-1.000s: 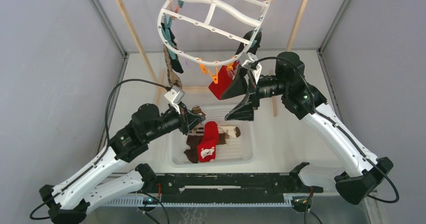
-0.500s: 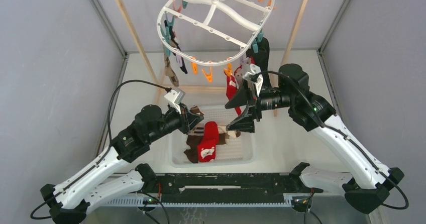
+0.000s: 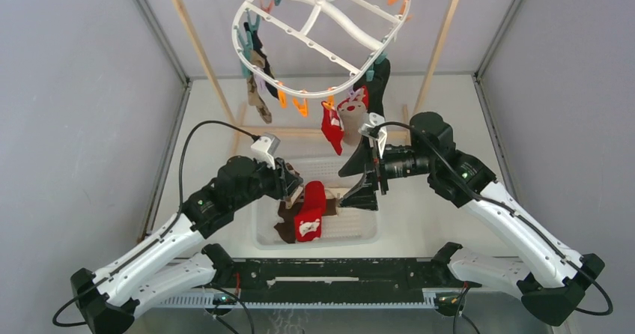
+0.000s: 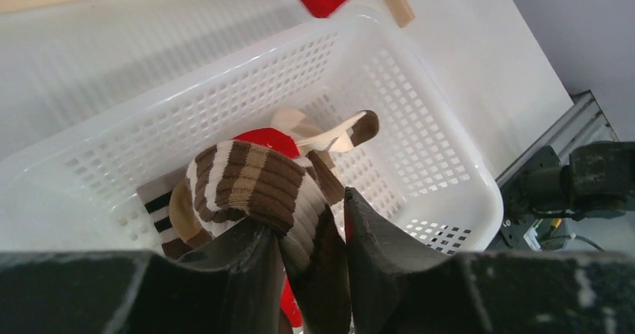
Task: Remove the socks clipped to the hanger
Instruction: Place the sock in the bin, then remove the sock from the hanger.
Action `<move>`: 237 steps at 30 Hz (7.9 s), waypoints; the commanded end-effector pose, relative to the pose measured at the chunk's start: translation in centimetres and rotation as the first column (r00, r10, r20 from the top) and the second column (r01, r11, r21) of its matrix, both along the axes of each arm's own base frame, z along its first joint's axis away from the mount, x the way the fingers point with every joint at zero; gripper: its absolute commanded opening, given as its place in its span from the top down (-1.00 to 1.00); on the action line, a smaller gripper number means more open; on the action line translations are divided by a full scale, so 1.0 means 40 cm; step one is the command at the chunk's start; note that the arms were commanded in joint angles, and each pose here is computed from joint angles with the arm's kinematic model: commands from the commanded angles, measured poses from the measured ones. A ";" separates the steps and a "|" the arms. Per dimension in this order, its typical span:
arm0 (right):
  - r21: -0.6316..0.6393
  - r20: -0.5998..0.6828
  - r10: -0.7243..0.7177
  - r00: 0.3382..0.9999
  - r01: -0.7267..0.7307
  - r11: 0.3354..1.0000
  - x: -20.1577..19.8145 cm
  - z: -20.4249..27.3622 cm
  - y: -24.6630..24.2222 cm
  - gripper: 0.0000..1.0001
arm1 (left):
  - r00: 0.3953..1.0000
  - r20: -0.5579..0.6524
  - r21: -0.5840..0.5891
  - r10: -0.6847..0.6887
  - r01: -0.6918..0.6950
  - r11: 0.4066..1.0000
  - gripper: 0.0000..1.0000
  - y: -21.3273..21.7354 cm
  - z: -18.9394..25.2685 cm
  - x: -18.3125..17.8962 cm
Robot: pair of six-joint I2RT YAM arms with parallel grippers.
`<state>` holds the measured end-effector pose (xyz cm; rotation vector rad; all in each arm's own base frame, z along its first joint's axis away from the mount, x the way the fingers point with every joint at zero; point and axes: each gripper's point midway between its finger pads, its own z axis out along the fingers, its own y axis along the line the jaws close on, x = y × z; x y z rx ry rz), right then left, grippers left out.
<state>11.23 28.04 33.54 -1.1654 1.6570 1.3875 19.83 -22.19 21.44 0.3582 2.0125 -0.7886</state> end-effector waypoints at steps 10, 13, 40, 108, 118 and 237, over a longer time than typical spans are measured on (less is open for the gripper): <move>0.001 0.012 -0.011 1.000 0.011 1.000 0.002 -0.013 0.015 -0.99 | 0.984 -0.116 0.025 0.137 -0.135 0.991 0.00 0.038 -0.098 0.029; -0.005 0.007 -0.012 1.000 0.012 1.000 0.003 -0.022 0.017 -0.99 | 0.978 -0.139 0.046 0.153 -0.148 0.988 -0.05 0.046 -0.124 0.027; -0.088 -0.052 -0.067 0.996 0.062 0.994 0.013 -0.135 0.018 -0.99 | 0.980 -0.142 0.020 0.142 -0.140 0.990 -1.00 0.040 -0.079 0.023; 0.097 0.019 -0.617 0.787 0.612 0.785 0.286 -0.122 0.082 -0.64 | 0.979 -0.032 -0.054 0.200 -0.202 0.978 -1.00 0.109 -0.011 -0.003; 0.091 0.048 -0.710 0.703 0.705 0.704 0.375 -0.179 0.110 -0.66 | 0.977 -0.034 -0.055 0.212 -0.213 0.975 -0.99 0.122 -0.011 -0.011; 0.219 -0.207 -0.331 0.921 0.373 0.902 0.199 -0.015 0.158 1.00 | 0.941 0.263 -0.265 -0.214 0.283 0.922 -0.64 -0.129 0.097 -0.041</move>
